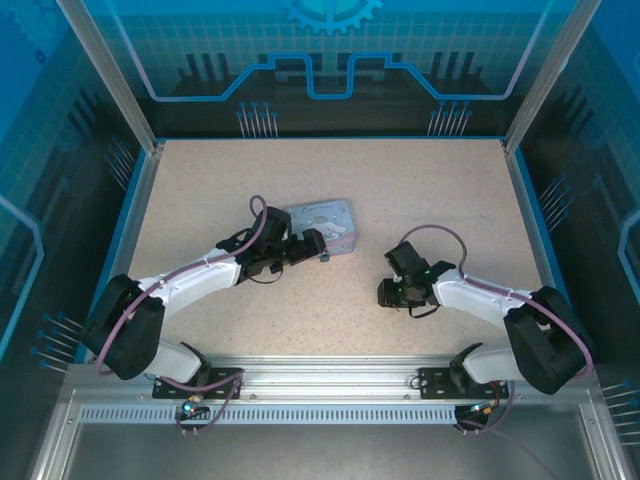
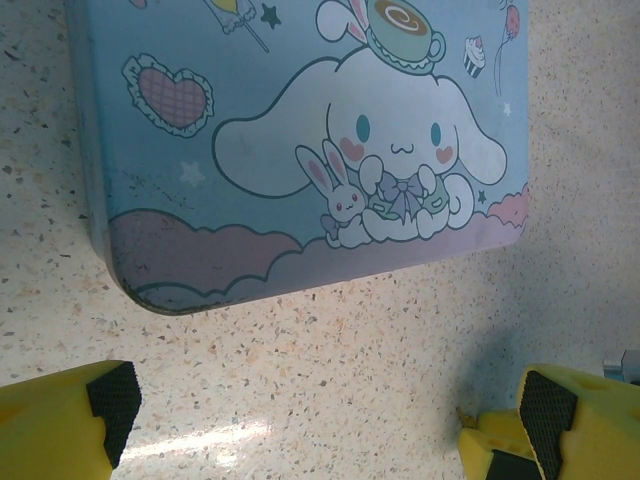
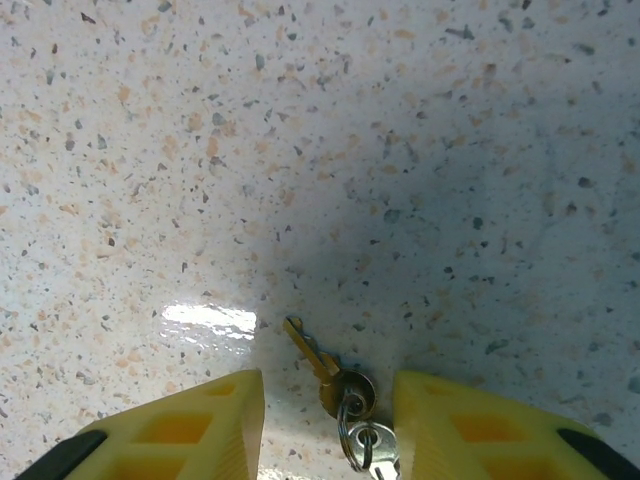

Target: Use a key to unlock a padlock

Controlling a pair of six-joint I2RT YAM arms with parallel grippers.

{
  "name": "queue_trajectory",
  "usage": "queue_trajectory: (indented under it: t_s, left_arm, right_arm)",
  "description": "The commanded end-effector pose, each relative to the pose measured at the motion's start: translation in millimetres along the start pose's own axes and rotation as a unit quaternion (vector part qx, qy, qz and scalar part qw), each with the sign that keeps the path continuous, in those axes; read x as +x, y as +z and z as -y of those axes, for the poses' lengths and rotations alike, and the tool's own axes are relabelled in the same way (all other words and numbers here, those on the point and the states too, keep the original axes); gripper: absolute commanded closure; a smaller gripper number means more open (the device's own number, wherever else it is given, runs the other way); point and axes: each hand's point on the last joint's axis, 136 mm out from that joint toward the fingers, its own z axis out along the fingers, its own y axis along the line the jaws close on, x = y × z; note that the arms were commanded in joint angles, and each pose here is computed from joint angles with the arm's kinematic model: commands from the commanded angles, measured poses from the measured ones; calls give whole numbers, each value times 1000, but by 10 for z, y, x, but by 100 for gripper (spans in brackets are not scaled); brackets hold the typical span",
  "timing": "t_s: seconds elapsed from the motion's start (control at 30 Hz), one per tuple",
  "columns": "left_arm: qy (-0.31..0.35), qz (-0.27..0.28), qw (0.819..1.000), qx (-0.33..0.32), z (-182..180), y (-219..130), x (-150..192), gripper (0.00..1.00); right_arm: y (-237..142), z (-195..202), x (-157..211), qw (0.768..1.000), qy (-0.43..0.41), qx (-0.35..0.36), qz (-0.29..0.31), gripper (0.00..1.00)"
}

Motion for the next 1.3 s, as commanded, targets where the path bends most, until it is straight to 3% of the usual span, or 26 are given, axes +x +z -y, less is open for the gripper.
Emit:
queue_trajectory:
  t_s: [0.0,0.37,0.43,0.77,0.93,1.27]
  left_arm:
    - [10,1,1000,16,136,-29,-33,1]
    - [8,2,1000,20,154,-22,-48,1]
    - [9,2,1000,21,162,-23,-49,1]
    - [10,4,1000,22,188,-21,-73,1]
    - [12,5,1000,25,211,-25,-85,1]
    - [15,5,999,30,238,-113,-84,1]
  right_arm:
    - [30,29,127,1000,-1,12,-16,60]
    - [95,83,153,999,-6,28,-22,64]
    - [106,74,147,999,-8,28,-24,71]
    - [92,17,122,999,-14,24,-27,82]
    - [73,0,109,999,-18,20,-25,100]
    - [-194,-236,-86,999,-33,-42,3,100]
